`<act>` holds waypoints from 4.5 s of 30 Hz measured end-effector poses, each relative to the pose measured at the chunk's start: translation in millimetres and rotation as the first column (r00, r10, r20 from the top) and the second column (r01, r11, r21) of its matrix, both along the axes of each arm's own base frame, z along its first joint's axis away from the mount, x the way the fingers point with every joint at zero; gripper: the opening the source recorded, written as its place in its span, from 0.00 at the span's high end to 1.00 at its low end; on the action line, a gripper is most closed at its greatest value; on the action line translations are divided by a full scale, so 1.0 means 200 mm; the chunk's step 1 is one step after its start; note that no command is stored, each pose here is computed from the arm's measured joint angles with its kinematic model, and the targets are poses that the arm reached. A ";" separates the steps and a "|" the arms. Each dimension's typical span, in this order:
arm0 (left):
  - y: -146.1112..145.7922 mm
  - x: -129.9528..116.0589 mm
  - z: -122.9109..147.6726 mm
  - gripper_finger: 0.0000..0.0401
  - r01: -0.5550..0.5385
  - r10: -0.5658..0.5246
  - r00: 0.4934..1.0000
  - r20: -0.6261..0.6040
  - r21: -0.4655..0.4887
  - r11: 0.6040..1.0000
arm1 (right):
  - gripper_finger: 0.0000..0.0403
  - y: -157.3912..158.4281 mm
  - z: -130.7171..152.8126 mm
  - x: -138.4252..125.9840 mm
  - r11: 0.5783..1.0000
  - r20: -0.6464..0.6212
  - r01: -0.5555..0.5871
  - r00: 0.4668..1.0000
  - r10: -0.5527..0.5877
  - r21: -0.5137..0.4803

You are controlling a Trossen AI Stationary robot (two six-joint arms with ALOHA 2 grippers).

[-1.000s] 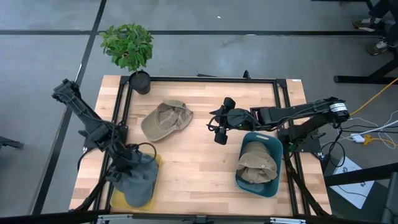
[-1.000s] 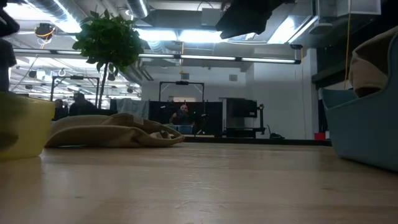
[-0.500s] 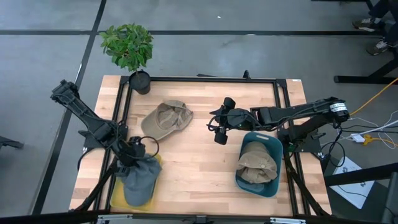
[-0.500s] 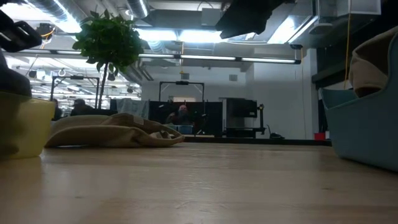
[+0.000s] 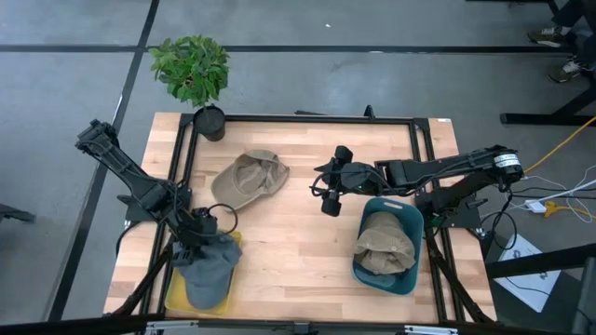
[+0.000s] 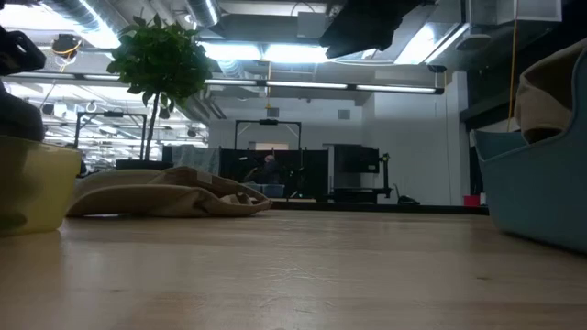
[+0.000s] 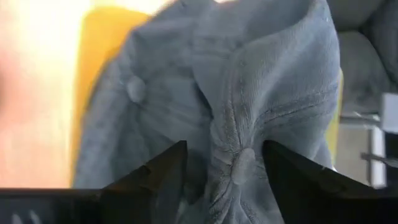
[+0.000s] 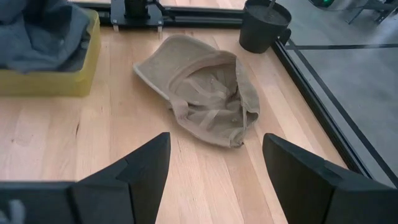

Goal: Pick & Place hat
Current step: Put the blue cap into the yellow bin, then put the brown cap into the blue bin

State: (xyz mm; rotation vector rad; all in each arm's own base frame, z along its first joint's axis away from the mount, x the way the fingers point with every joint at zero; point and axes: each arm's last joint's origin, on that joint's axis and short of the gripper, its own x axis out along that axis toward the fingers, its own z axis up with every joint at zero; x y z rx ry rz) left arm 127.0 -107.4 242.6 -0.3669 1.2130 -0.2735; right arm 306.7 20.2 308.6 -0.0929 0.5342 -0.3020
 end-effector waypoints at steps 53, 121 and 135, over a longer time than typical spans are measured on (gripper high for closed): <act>0.68 0.78 -0.37 0.48 -0.145 0.217 0.974 -0.070 0.543 0.827 | 0.37 -0.02 -0.33 -0.43 0.982 0.000 0.149 0.989 -0.150 -0.118; 0.65 0.63 0.44 1.00 -0.295 -0.069 0.550 0.833 0.271 0.916 | 0.51 -0.20 -0.34 -0.01 0.967 0.536 0.162 0.844 -0.032 -0.197; 0.63 0.62 0.39 1.00 -0.230 -0.122 0.633 0.764 0.336 0.913 | 0.94 -0.15 -0.29 0.01 0.973 0.571 -0.197 0.788 0.232 -0.123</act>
